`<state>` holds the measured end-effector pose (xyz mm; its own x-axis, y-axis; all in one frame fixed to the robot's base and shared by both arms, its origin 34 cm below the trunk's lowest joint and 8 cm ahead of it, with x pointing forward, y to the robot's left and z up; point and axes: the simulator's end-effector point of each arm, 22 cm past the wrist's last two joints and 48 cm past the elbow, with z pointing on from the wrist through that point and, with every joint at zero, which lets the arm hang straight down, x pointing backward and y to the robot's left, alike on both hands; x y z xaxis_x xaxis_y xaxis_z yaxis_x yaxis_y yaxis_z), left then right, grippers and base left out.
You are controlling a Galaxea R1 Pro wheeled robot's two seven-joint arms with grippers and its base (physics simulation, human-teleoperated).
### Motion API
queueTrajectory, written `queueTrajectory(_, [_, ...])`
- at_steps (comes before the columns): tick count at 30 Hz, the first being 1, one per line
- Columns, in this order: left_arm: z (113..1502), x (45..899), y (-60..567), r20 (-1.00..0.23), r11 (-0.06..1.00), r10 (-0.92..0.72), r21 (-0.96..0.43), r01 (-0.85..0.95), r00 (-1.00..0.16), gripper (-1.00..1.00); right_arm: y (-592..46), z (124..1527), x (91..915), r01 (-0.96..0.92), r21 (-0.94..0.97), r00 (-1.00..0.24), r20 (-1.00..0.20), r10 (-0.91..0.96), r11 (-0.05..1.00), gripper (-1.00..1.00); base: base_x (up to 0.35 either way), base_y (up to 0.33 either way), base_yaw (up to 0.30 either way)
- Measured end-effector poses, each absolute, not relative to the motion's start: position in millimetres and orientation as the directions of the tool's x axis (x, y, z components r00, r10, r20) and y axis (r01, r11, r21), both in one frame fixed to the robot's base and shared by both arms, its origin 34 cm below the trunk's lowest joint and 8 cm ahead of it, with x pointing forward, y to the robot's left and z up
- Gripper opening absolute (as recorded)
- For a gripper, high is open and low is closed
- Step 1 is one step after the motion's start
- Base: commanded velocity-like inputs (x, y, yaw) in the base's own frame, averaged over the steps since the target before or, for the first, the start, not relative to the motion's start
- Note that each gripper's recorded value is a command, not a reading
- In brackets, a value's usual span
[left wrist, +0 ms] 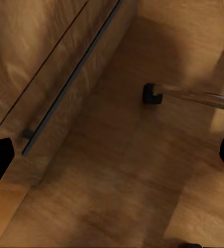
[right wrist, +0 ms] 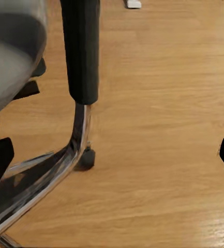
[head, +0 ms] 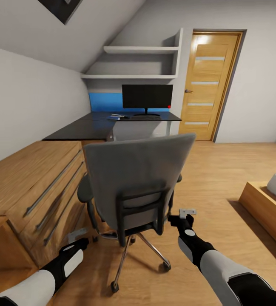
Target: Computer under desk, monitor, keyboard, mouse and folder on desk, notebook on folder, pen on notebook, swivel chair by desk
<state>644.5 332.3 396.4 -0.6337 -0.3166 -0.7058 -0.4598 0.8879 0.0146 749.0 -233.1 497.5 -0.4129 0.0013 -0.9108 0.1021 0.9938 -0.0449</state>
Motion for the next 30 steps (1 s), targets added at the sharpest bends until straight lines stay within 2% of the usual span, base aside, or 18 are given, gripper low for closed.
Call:
queueTrajectory(12, [397.5, 644.3, 333.9, -0.708, 0.886, -0.319, 0.015, -0.464, -0.631, 1.0, -233.6, 499.1, 749.3, 0.1, -0.047, -0.411, -0.912, -0.002, 0.994, 1.0, 0.278, -0.144, -0.058])
queueTrajectory(30, [406.9, 648.0, 337.0, -0.741, 0.874, -0.327, -0.001, -0.487, -0.586, 1.0, -232.7, 506.5, 750.2, 0.099, -0.046, -0.4, -0.916, -0.002, 0.994, 1.0, 0.286, -0.143, -0.127])
